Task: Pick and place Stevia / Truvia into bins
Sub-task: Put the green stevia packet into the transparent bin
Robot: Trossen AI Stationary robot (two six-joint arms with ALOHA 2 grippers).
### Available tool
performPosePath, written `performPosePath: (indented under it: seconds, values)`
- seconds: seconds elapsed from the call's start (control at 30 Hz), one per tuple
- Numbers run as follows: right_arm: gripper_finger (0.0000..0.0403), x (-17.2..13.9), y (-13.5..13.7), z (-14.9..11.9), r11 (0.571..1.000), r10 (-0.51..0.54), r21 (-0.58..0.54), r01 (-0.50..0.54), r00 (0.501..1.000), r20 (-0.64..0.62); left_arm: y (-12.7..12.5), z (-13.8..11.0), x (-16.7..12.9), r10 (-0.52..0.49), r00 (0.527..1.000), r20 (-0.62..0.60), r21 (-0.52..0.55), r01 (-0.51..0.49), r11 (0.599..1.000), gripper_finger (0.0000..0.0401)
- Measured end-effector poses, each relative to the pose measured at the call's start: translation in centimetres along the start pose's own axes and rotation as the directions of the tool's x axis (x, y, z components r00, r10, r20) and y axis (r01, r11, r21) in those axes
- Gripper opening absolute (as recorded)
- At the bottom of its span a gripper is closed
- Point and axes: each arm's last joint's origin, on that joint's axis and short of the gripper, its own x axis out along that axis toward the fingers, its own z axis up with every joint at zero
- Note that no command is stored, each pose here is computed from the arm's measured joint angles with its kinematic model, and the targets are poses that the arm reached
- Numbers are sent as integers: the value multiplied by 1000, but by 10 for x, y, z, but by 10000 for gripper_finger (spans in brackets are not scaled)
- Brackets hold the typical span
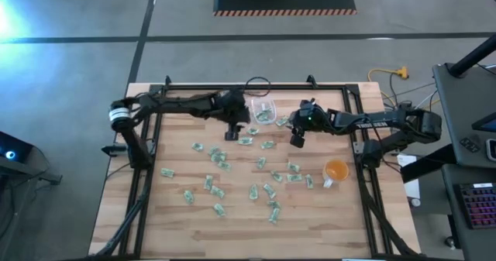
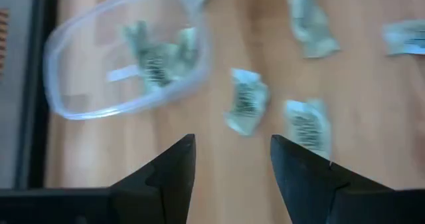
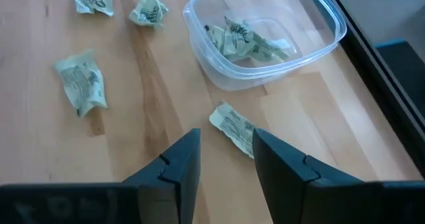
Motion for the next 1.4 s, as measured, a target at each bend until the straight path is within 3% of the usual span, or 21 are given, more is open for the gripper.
performPosePath:
  seconds: [0.1, 0.33, 0.57, 0.93, 1.07, 1.27, 1.4]
  values:
    - [127, 3, 0, 0, 1000, -1, 1, 1, 1000, 7, -16, -10, -10, -49, 999, -9, 9, 50, 999, 178]
    - [130, 38, -3, 6, 998, 20, -64, -26, 996, -86, -39, -35, -27, -56, 998, 31, -6, 57, 998, 178]
    - [135, 58, -18, 19, 999, 30, -15, -35, 964, -266, -47, -51, -48, -23, 996, 90, -6, 23, 1000, 178]
    - [131, 81, -21, 18, 999, 46, 10, -45, 947, -317, -49, -56, -73, 28, 981, 190, -30, -22, 999, 178]
    - [102, 78, -23, 18, 999, 51, 32, -43, 942, -331, -50, -59, -74, 31, 980, 197, -30, -25, 999, 178]
    - [18, 68, -23, 14, 999, 49, 38, -38, 929, -368, -51, -60, -72, 32, 980, 198, -31, -26, 999, 178]
    - [10, 58, -24, 15, 999, 15, 52, 5, 925, -379, -52, -62, -67, 28, 980, 199, -30, -23, 999, 178]
